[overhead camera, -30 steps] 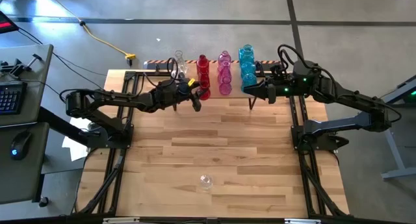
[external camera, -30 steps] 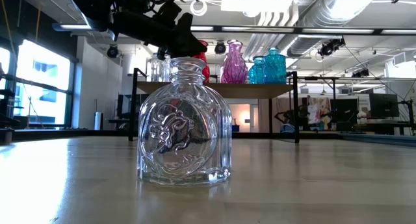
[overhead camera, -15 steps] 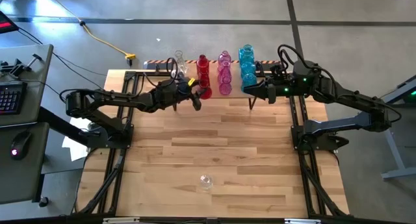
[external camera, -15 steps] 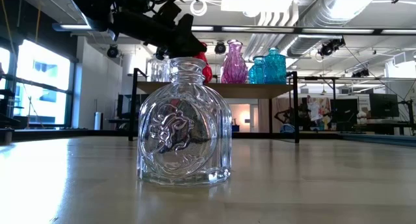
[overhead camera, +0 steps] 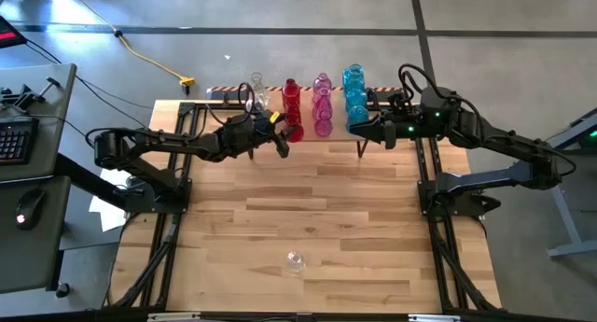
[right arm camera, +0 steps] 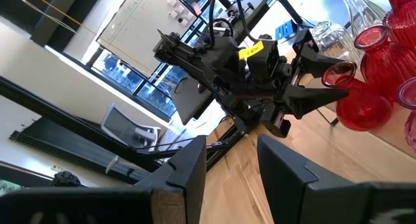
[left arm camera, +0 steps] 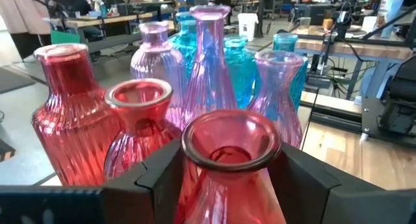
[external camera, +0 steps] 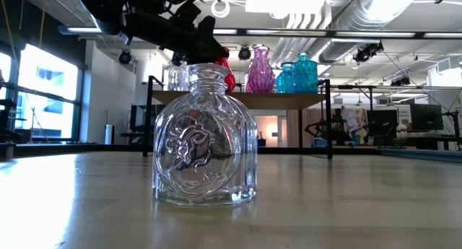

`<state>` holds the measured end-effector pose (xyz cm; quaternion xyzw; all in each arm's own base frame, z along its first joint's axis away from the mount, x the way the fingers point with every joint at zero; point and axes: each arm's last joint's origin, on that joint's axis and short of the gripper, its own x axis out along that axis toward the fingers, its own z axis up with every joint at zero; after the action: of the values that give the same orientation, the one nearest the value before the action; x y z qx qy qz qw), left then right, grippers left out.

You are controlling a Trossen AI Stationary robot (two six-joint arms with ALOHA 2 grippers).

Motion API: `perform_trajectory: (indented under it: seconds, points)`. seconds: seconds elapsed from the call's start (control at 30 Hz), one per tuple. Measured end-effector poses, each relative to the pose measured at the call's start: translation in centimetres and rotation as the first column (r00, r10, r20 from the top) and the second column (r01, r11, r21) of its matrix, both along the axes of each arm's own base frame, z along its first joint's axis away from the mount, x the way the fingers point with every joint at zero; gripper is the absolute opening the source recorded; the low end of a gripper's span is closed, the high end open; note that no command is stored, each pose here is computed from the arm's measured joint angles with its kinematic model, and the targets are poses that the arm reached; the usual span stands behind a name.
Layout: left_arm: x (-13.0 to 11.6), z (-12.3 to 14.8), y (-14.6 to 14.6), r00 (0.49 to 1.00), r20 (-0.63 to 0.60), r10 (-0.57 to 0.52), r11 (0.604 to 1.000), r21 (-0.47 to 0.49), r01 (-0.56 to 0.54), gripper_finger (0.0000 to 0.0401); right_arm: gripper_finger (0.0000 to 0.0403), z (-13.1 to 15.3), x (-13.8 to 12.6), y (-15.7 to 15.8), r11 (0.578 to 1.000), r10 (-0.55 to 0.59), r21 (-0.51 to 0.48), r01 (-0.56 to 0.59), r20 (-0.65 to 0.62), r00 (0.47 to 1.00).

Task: Sort vases onto shelf
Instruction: Put the red vase on the shelf aligned with the other red vases

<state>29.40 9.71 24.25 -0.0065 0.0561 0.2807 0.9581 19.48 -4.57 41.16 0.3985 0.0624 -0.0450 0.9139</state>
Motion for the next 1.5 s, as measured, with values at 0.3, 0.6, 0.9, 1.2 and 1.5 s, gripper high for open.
perform_trajectory:
  seconds: [0.3, 0.6, 0.9, 1.2, 1.5]
  points:
    - [0.18, 0.36, -0.39, 0.999, 0.028, -0.016, 1.0, 0.026, 0.015, 0.0198, 0.0119, 0.0, 0.0, 0.0, 1.0, 0.0, 0.0, 0.0, 0.0, 1.0]
    - [0.22, -0.05, -0.26, 1.0, -0.003, -0.006, 1.0, 0.017, 0.006, 0.0198, 0.0119, 0.0, 0.0, 0.0, 1.0, 0.0, 0.0, 0.0, 0.0, 1.0]
    - [0.5, -0.56, -0.19, 1.0, -0.015, 0.0, 1.0, 0.014, 0.0, 0.0198, 0.0119, 0.0, 0.0, 0.0, 1.0, 0.0, 0.0, 0.0, 0.0, 1.0]
    - [0.5, -0.44, -0.18, 1.0, 0.0, 0.009, 1.0, 0.012, -0.009, 0.0202, 0.0119, -0.01, 0.0, 0.0, 1.0, 0.0, 0.0, 0.0, 0.0, 1.0]
    - [0.51, -0.25, -0.16, 1.0, 0.012, 0.014, 0.999, 0.028, -0.015, 0.024, 0.0119, -0.01, 0.0, 0.0, 1.0, 0.0, 0.0, 0.0, 0.0, 1.0]
